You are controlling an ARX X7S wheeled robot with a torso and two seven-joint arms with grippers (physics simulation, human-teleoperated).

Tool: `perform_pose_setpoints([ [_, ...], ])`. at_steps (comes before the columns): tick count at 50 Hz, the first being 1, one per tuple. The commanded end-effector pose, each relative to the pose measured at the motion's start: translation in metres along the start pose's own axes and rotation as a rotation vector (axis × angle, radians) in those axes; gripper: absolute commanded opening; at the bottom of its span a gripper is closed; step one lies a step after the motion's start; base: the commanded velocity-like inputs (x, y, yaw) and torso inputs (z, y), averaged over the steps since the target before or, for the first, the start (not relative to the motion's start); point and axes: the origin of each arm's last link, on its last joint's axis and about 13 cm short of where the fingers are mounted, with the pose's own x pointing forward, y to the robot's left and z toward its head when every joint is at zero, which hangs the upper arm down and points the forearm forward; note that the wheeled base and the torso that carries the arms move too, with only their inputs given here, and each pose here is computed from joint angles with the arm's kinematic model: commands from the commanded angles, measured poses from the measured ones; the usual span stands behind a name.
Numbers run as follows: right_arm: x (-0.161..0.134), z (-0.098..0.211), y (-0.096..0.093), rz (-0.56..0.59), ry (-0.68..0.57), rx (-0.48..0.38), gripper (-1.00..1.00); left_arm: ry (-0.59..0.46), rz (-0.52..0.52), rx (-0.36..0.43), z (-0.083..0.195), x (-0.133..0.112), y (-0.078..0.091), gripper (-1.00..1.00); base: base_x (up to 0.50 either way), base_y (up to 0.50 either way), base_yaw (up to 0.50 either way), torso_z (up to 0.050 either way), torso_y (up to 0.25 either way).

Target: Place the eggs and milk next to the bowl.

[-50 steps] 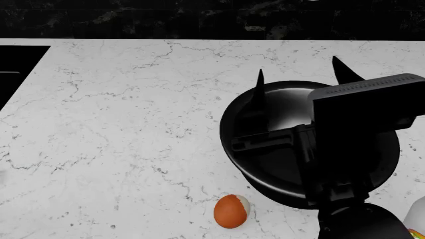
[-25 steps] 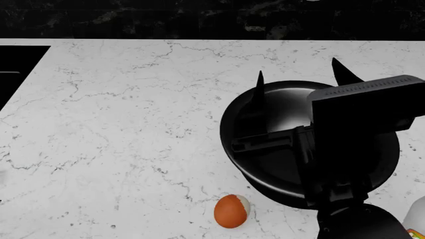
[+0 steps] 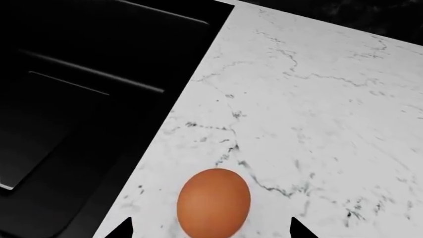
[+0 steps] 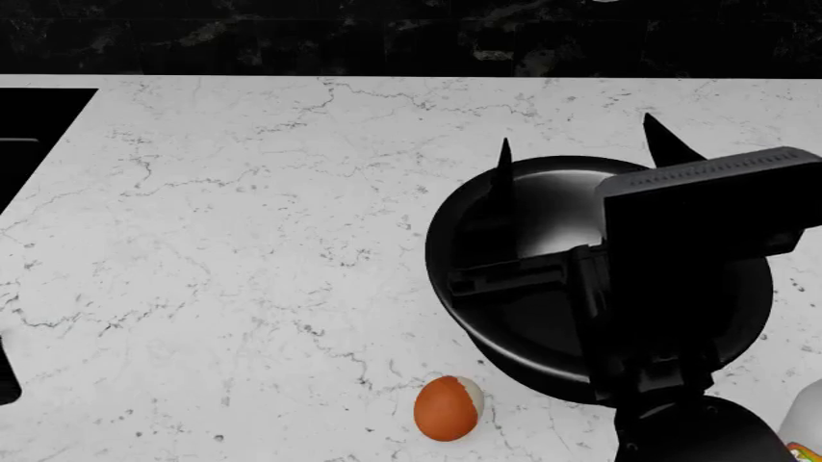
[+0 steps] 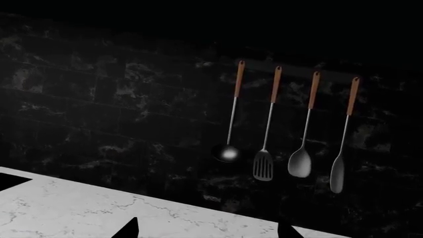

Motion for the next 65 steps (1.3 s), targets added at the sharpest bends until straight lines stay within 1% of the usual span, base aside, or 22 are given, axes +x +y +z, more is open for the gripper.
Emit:
perform_pose_setpoints([
  [1,0.000,0.001,-0.002,-0.001,-0.014,0.017,1.00,-0.002,-0.006,-0.036,0.000,0.011,-0.004,1.00,0.00,0.00,0.00,0.000,0.000],
  [35,0.003,0.000,-0.001,-0.003,-0.004,0.012,1.00,0.038,-0.011,0.008,-0.011,0.035,-0.006,1.00,0.00,0.00,0.00,0.000,0.000],
  [36,0.003,0.000,-0.001,-0.003,-0.004,0.011,1.00,0.041,-0.011,0.000,-0.011,0.036,-0.006,1.00,0.00,0.00,0.00,0.000,0.000],
  [42,0.003,-0.001,-0.001,-0.004,-0.003,0.010,1.00,0.046,-0.008,0.006,-0.012,0.040,-0.006,1.00,0.00,0.00,0.00,0.000,0.000],
  [65,0.001,-0.001,-0.001,-0.007,0.002,0.007,1.00,0.073,-0.027,0.023,-0.022,0.045,-0.008,1.00,0.00,0.00,0.00,0.000,0.000],
])
